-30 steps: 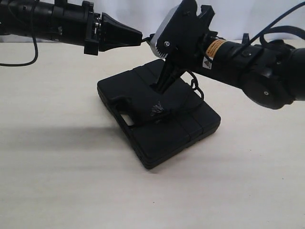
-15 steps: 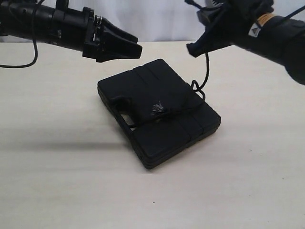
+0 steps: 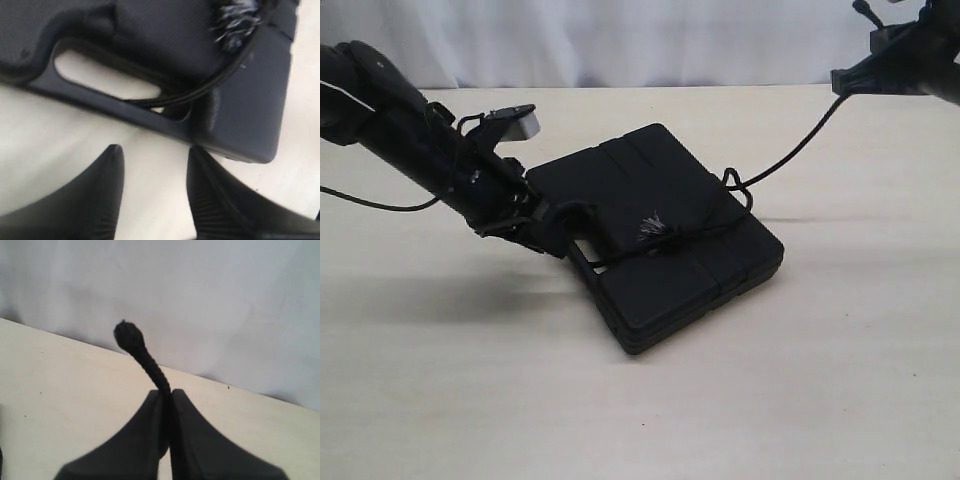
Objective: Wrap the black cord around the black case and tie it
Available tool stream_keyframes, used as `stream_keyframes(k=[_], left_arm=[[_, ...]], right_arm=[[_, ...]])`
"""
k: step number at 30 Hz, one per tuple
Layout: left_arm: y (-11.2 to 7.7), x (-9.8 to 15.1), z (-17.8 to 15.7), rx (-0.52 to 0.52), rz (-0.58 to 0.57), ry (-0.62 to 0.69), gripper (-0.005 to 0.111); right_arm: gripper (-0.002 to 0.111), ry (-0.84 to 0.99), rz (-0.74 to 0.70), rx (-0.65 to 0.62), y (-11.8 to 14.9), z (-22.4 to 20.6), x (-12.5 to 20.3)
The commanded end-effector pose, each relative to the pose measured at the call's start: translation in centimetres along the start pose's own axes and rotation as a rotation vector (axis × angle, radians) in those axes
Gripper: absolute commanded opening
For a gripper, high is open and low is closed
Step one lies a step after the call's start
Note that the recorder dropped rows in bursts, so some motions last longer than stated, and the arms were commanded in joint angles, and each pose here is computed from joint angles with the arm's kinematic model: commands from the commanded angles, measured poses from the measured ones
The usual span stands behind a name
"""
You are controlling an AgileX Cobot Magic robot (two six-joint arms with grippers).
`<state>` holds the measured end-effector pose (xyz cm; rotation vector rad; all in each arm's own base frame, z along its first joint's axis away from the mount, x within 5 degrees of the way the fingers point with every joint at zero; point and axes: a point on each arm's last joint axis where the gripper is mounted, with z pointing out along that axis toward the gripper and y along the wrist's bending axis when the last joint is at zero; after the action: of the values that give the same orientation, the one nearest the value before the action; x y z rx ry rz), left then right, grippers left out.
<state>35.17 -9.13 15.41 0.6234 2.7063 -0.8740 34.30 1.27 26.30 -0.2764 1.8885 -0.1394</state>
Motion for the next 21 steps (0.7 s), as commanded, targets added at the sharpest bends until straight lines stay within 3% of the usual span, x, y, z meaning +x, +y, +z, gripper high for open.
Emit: stream_keyframes(k=[1,5,8,16,21], left_arm=[[-0.3,0.3,0.0,0.025,-0.113,0.02,0.039],[-0.1,0.5,0.3,0.02,-0.153,0.01,0.039],[0.3,0.1,0.6,0.004,-0.259,-0.11,0.039],[2.9,0.4,1.0,-0.204,-0.509,-0.311,0.039],[2.8,0.4,1.6,-0.144,-0.57,-0.314,0.039]], right_arm=[[0.004,0.045,0.001,-0.001,-0.1,0.9,1.0],[0.004,0.076,0.004,-0.009,0.1,1.5,1.8],[0.004,0.088,0.004,-0.012,0.1,1.7,2.0],[0.004,0.111,0.008,-0.017,0.2,1.6,2.2],[0.004,0.099,0.008,-0.014,0.2,1.6,2.1]])
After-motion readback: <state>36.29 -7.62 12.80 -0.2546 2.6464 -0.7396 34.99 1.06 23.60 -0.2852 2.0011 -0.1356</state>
